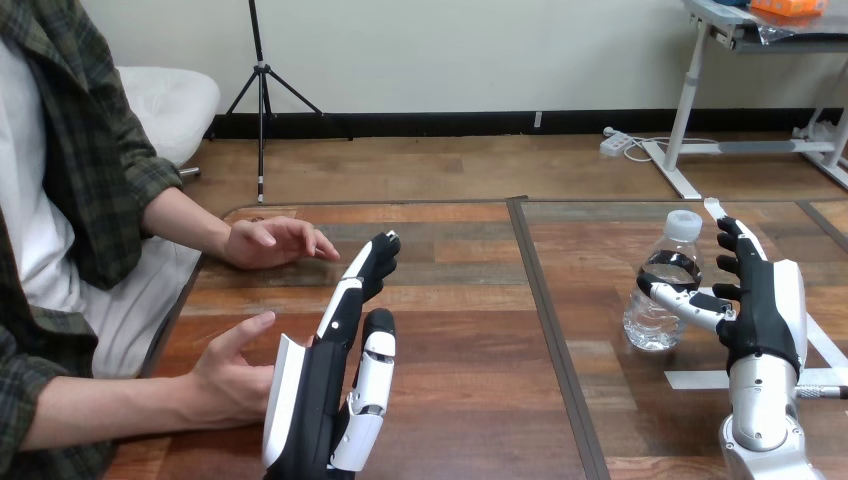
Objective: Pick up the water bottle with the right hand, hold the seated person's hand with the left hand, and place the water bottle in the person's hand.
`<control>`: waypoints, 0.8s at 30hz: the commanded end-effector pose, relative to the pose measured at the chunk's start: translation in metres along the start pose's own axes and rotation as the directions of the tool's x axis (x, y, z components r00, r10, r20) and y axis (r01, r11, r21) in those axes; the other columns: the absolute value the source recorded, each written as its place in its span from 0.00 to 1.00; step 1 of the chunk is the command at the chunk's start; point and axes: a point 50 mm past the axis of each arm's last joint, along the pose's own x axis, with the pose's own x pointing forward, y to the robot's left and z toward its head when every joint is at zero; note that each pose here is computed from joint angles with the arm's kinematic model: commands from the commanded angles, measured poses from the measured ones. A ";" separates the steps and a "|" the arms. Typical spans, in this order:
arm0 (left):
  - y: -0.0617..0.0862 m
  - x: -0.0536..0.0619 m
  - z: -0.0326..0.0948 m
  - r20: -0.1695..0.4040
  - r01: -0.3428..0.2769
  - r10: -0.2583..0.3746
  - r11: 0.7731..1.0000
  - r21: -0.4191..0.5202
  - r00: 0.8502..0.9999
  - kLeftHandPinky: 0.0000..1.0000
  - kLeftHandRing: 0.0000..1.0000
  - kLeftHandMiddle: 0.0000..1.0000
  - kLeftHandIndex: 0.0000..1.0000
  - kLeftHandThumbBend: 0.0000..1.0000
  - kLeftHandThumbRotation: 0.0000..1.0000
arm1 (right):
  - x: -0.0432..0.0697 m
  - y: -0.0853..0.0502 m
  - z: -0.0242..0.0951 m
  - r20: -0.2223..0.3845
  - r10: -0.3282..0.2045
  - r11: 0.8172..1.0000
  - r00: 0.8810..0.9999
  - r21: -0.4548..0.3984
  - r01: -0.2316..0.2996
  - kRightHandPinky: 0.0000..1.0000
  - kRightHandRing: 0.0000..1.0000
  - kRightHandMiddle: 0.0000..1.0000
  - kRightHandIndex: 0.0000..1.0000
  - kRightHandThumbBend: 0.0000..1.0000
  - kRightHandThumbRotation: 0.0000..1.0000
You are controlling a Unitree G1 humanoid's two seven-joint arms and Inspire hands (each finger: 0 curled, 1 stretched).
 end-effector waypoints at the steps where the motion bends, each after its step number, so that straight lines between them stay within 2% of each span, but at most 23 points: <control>1: 0.000 0.009 0.006 0.059 -0.011 0.012 1.000 -0.012 0.998 0.87 0.88 0.90 0.90 0.02 1.00 | 0.018 0.003 0.045 0.133 -0.021 0.998 0.991 0.056 0.013 0.81 0.89 0.91 0.92 0.66 0.00; 24: 0.001 0.011 0.006 0.052 -0.012 0.013 1.000 -0.013 0.999 0.87 0.88 0.89 0.89 0.03 1.00 | 0.018 0.004 0.045 0.142 0.001 0.999 0.990 0.036 -0.006 0.81 0.89 0.91 0.93 0.68 0.00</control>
